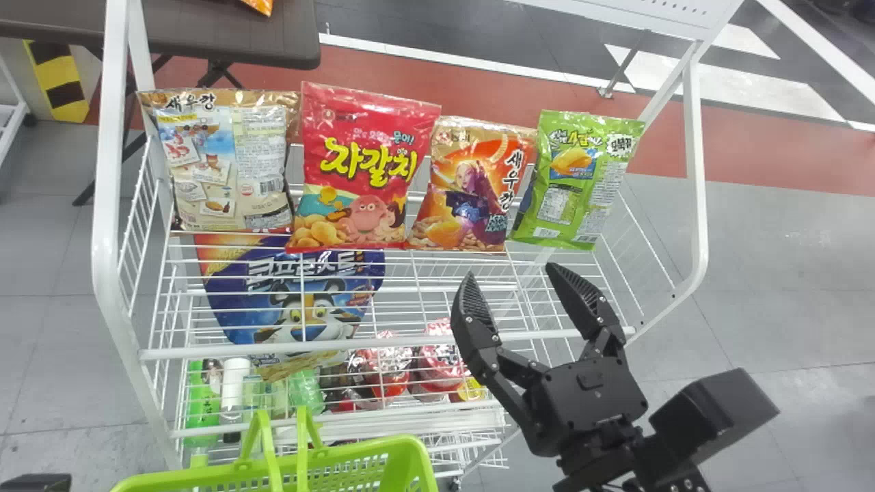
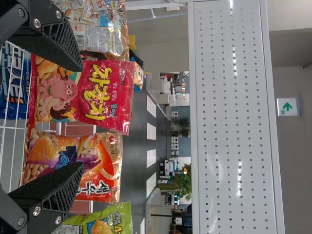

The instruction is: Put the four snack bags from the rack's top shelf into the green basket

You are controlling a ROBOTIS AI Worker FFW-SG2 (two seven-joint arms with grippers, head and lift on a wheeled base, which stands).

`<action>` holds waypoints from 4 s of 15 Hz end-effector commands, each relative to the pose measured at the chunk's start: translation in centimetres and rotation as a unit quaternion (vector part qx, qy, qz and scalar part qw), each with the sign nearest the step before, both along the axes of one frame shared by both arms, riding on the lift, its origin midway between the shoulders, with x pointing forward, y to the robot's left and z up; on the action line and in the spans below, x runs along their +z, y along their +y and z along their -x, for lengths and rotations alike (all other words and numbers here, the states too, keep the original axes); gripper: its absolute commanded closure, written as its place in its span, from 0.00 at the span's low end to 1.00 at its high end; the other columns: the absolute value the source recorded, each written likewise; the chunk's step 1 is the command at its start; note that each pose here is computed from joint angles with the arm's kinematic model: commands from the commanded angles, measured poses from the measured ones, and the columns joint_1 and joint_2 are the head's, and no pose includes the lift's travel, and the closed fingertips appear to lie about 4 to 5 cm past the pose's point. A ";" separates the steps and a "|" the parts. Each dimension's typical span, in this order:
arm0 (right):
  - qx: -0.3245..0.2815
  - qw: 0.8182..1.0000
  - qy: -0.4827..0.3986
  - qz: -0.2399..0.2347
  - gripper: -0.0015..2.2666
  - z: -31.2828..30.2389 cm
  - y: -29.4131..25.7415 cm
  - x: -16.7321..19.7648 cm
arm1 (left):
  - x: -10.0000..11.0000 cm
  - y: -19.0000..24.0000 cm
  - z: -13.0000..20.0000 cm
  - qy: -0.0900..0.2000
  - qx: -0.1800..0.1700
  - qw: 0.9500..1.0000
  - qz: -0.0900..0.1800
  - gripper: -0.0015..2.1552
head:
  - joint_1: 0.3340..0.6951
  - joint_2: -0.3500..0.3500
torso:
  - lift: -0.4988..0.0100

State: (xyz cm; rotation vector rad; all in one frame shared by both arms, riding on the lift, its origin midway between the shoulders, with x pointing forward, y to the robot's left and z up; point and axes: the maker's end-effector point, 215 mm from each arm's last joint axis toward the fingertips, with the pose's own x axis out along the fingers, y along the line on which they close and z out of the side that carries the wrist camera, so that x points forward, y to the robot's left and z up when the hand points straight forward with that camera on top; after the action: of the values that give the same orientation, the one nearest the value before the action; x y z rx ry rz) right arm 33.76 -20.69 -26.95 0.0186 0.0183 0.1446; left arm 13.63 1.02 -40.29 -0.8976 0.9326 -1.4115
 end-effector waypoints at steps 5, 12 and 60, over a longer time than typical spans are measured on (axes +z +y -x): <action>0.001 1.000 -0.007 0.000 0.06 0.0 0.1 0.5 | 0.0 -0.1 0.2 0.002 -0.002 1.000 0.000 0.81 | 1.00 0.00 | 0.98; 0.003 1.000 -0.012 0.001 0.06 -1.4 0.5 -0.1 | 0.0 -0.1 0.2 0.001 -0.004 1.000 -0.001 0.81 | 1.00 0.00 | 0.98; 0.094 0.908 0.408 0.014 0.89 7.3 2.0 -9.9 | 0.4 0.1 -1.9 -0.081 0.020 0.996 -0.016 0.81 | 1.00 0.00 | 0.98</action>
State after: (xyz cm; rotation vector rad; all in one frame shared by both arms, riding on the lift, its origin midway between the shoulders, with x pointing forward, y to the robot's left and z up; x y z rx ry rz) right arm 29.47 -18.63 -35.19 0.0016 0.7565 0.3122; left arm 15.70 1.14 -40.15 -0.7724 0.8348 -1.4106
